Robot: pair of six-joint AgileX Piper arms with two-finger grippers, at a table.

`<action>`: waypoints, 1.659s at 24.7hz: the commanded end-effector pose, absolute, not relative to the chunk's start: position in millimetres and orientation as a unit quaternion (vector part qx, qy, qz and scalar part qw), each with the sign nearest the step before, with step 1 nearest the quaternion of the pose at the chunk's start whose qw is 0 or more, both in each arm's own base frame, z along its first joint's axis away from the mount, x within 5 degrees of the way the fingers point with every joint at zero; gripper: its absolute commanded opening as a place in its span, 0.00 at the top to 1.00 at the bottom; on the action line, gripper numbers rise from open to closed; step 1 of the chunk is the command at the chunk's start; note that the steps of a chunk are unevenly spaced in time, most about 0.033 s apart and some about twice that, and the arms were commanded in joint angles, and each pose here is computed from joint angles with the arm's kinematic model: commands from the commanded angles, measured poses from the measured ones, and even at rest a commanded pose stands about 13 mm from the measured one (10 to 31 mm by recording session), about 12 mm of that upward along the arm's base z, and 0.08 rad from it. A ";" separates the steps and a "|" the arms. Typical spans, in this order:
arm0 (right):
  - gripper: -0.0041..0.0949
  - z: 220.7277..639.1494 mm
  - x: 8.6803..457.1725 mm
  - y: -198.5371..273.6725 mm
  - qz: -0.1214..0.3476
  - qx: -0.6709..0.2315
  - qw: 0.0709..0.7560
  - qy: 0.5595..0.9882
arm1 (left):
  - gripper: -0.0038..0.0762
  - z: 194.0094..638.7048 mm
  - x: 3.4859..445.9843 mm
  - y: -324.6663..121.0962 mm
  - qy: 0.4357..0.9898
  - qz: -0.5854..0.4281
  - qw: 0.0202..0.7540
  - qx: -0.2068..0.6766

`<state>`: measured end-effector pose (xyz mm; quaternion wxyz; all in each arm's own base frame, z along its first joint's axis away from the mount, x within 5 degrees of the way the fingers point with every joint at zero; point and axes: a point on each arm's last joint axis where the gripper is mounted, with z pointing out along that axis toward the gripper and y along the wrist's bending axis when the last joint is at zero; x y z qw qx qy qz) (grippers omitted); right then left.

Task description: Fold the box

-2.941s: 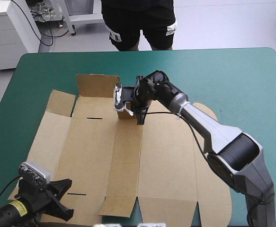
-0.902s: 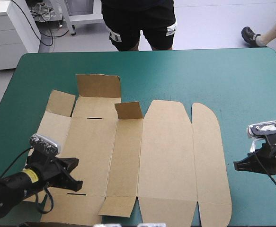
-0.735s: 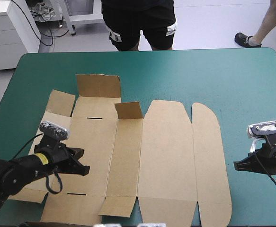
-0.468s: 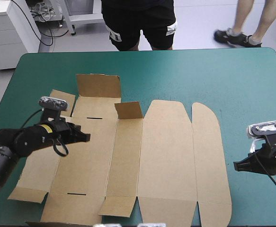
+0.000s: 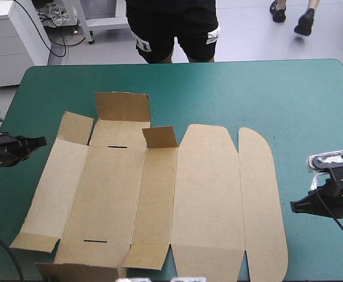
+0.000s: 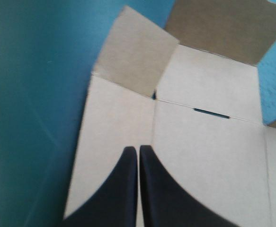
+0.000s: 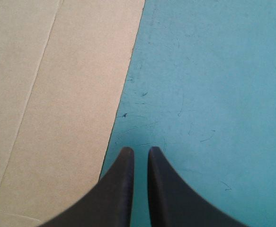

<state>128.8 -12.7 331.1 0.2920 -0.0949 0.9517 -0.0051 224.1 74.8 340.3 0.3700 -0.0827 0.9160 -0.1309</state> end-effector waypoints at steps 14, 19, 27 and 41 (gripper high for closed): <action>0.87 343.5 132.8 -9.4 0.009 -0.084 0.343 0.936 | 0.96 323.6 205.7 146.9 0.922 -0.089 0.333 -0.179; 0.87 343.5 132.8 -9.4 0.009 -0.084 0.343 0.936 | 0.96 317.4 208.1 149.6 0.932 -0.084 0.322 -0.145; 0.87 343.6 132.9 -9.4 0.008 -0.084 0.344 0.935 | 0.81 317.1 207.9 148.7 0.934 -0.086 0.321 -0.134; 0.87 343.7 133.0 -9.5 0.008 -0.084 0.344 0.935 | 0.09 290.0 204.0 138.9 0.933 -0.129 0.305 -0.141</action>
